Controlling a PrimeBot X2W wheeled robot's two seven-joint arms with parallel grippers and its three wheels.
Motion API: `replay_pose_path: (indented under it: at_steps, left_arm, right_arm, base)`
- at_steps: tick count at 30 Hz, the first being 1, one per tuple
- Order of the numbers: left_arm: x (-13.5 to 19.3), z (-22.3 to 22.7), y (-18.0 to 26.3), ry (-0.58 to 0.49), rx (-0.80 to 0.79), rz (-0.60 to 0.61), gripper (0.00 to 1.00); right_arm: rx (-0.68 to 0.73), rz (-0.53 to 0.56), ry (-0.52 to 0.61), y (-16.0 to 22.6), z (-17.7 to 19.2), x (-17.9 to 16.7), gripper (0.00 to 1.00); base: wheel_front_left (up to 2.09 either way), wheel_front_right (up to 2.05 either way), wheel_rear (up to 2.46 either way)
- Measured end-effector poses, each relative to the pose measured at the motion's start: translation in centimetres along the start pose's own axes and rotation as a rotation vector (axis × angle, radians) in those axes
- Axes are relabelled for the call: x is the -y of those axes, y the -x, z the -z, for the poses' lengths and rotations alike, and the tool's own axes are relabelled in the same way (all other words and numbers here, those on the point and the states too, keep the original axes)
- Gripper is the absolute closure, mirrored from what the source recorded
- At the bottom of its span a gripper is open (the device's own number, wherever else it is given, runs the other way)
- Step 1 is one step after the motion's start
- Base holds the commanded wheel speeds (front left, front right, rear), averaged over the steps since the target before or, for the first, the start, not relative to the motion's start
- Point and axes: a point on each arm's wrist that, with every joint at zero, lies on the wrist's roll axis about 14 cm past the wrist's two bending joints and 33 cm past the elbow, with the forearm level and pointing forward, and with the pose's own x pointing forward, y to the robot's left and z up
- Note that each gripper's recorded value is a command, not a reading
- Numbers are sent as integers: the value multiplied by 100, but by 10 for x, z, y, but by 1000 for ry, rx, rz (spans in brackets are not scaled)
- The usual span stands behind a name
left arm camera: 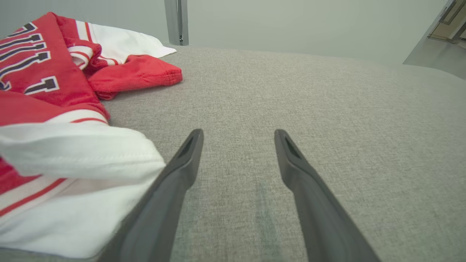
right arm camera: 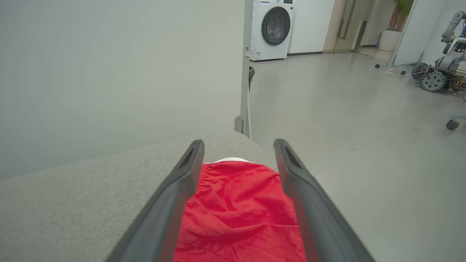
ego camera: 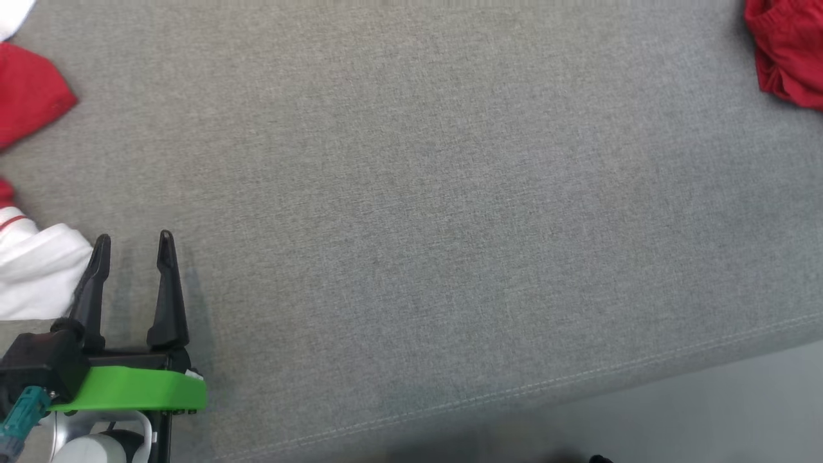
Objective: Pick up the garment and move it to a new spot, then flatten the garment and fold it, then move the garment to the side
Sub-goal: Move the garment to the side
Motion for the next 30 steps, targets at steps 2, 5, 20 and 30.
replay_pose_path:
  at_steps: [2, 5, 20, 30]
  left_arm:
    - [-3, -6, 6, -5, 20, -18, 0]
    - [-8, -13, 15, -14, 40, -43, 0]
    - [-35, -44, 87, -72, 116, -177, 0]
    - [-50, -61, 137, -103, 181, -247, 0]
  right_arm:
    - [49, -43, 14, 2, -14, -16, 0]
    - [115, -99, 21, 7, -32, -40, 0]
    - [69, -337, -68, 96, 1, -142, 0]
    - [27, -448, -99, 165, 17, -179, 0]
  base:
    - [0, 0, 0]
    - [0, 0, 0]
    - [0, 0, 0]
    - [0, 0, 0]
